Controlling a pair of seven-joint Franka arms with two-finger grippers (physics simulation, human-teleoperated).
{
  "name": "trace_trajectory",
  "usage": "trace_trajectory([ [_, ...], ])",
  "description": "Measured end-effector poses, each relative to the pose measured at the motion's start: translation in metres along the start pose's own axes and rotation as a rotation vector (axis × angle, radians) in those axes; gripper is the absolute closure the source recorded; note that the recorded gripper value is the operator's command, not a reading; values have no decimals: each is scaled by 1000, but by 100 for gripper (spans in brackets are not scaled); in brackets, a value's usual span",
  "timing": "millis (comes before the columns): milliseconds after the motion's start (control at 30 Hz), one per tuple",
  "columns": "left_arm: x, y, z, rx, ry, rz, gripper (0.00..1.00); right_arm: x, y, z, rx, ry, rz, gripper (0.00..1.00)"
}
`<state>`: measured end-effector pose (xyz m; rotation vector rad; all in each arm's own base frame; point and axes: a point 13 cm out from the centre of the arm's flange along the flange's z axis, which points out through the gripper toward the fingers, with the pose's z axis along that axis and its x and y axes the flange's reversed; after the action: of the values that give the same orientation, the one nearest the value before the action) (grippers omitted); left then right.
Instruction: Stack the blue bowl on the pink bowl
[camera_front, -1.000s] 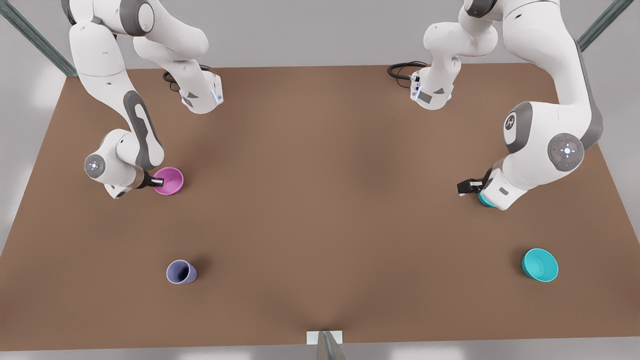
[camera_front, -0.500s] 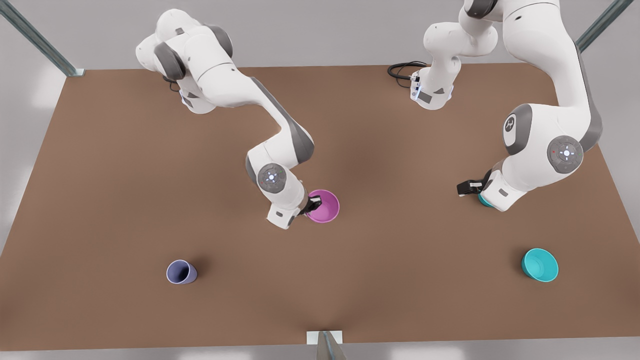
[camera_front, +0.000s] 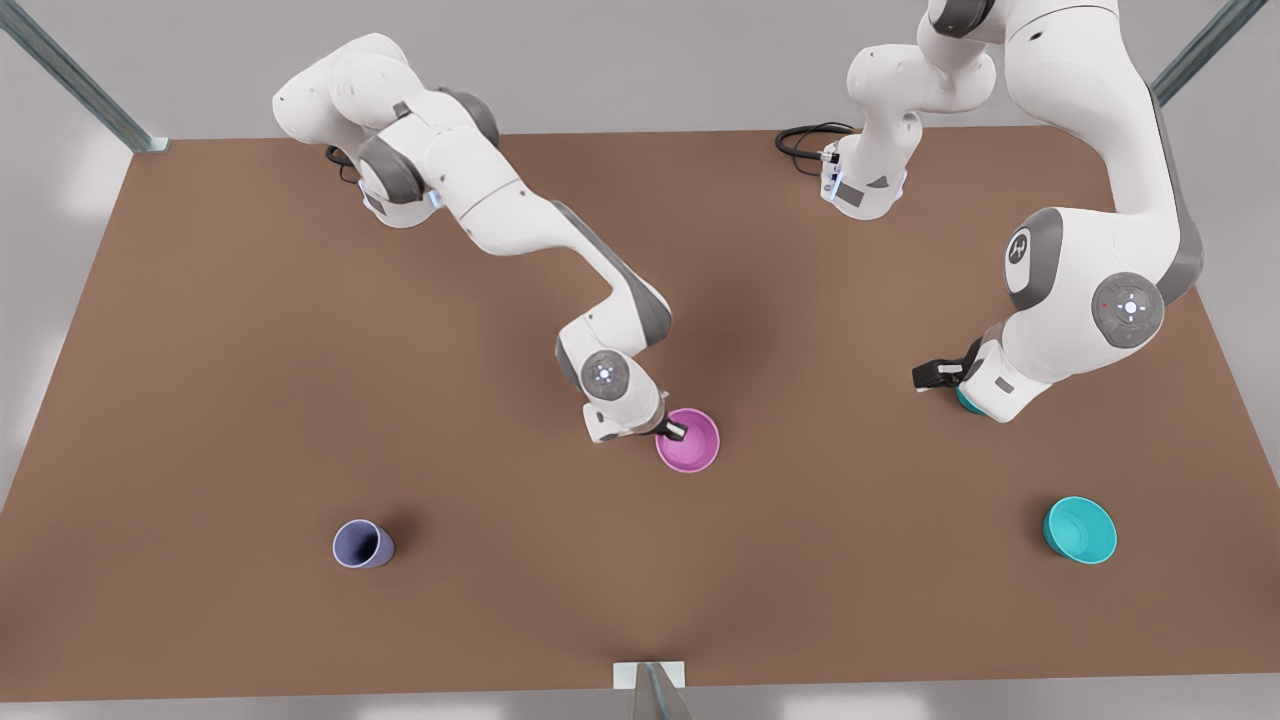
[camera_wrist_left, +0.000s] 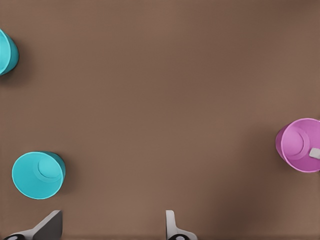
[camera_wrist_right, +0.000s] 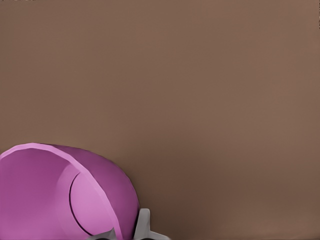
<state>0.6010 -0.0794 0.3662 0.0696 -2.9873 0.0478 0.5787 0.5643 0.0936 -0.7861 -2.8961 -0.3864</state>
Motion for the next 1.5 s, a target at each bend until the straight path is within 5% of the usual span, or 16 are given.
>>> trace_trajectory([
  [33,0,1,0,0,-1,-1,0,1,0,4,-4,-1,32,79],
  [67,0,1,-2,1,-4,-2,0,1,1,7,-8,-3,63,58],
  [100,1,2,-5,1,-6,-4,0,0,1,9,-13,-6,92,12],
  [133,2,4,-7,0,-5,-6,0,-1,1,11,-16,-9,120,0],
  [367,1,130,-5,1,61,-199,0,-14,31,-58,-117,-31,282,0],
  [533,31,253,139,20,222,-309,0,-108,1,-240,-198,10,473,0],
  [700,51,267,233,54,216,-230,0,-231,-254,-379,51,4,583,0],
  [867,49,285,273,61,172,-122,0,-219,-399,-509,232,-139,358,0],
  [1033,44,286,303,107,154,-56,0,-190,-422,-536,300,-117,119,0],
  [1100,41,287,307,111,139,-28,34,-181,-429,-536,306,-93,44,0],
  [1167,39,290,306,113,125,-4,43,-177,-435,-531,312,-67,-19,0],
  [1233,37,292,304,113,112,20,66,-183,-437,-525,321,-45,-74,0],
  [1333,34,291,299,129,92,42,79,-189,-436,-519,330,-18,-153,0],
  [1500,15,268,261,127,27,106,79,-189,-427,-518,336,3,-276,0],
])
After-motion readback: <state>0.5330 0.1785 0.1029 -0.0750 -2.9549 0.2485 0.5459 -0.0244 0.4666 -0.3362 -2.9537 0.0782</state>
